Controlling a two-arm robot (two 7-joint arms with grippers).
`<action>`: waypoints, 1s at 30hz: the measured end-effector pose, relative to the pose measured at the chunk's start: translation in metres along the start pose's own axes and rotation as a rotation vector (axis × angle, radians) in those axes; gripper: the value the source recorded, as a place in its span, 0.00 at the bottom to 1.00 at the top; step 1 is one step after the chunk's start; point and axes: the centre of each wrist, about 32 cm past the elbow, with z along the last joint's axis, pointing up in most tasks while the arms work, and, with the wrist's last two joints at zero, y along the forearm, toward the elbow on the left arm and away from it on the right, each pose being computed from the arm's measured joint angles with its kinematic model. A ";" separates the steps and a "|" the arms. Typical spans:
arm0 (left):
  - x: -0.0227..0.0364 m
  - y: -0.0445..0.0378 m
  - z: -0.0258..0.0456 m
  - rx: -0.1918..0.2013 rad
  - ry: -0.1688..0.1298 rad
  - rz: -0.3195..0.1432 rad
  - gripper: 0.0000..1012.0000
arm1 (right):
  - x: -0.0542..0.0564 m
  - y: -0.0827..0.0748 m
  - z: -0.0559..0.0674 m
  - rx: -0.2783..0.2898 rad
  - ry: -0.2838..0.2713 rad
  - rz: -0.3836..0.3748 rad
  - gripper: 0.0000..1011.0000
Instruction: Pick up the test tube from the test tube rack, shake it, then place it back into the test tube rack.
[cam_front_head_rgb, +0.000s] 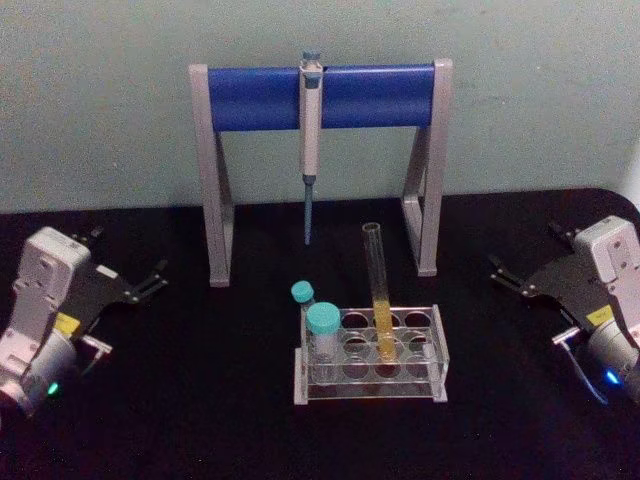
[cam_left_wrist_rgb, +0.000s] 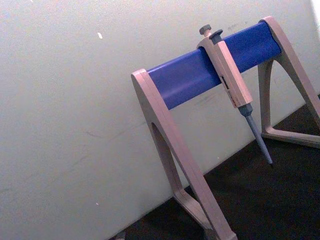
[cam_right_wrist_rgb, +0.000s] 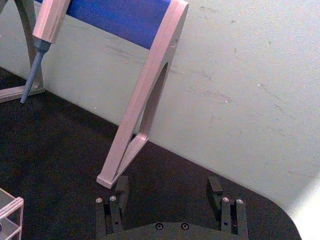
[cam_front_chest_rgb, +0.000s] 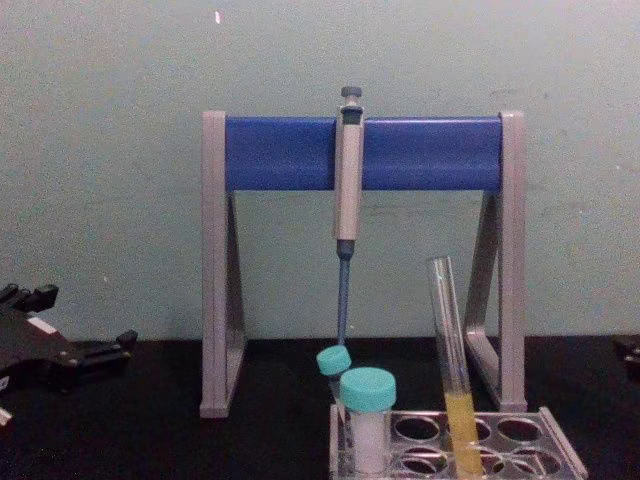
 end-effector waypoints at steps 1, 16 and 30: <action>0.0000 0.0000 0.0000 0.000 0.000 0.000 1.00 | 0.000 0.000 0.000 0.000 0.000 0.000 0.99; 0.0000 0.0000 0.0000 0.000 0.000 0.000 1.00 | 0.000 0.000 0.000 0.000 0.000 0.000 0.99; 0.0000 0.0000 0.0000 0.000 0.000 0.000 1.00 | 0.000 0.000 0.000 0.000 0.000 0.000 0.99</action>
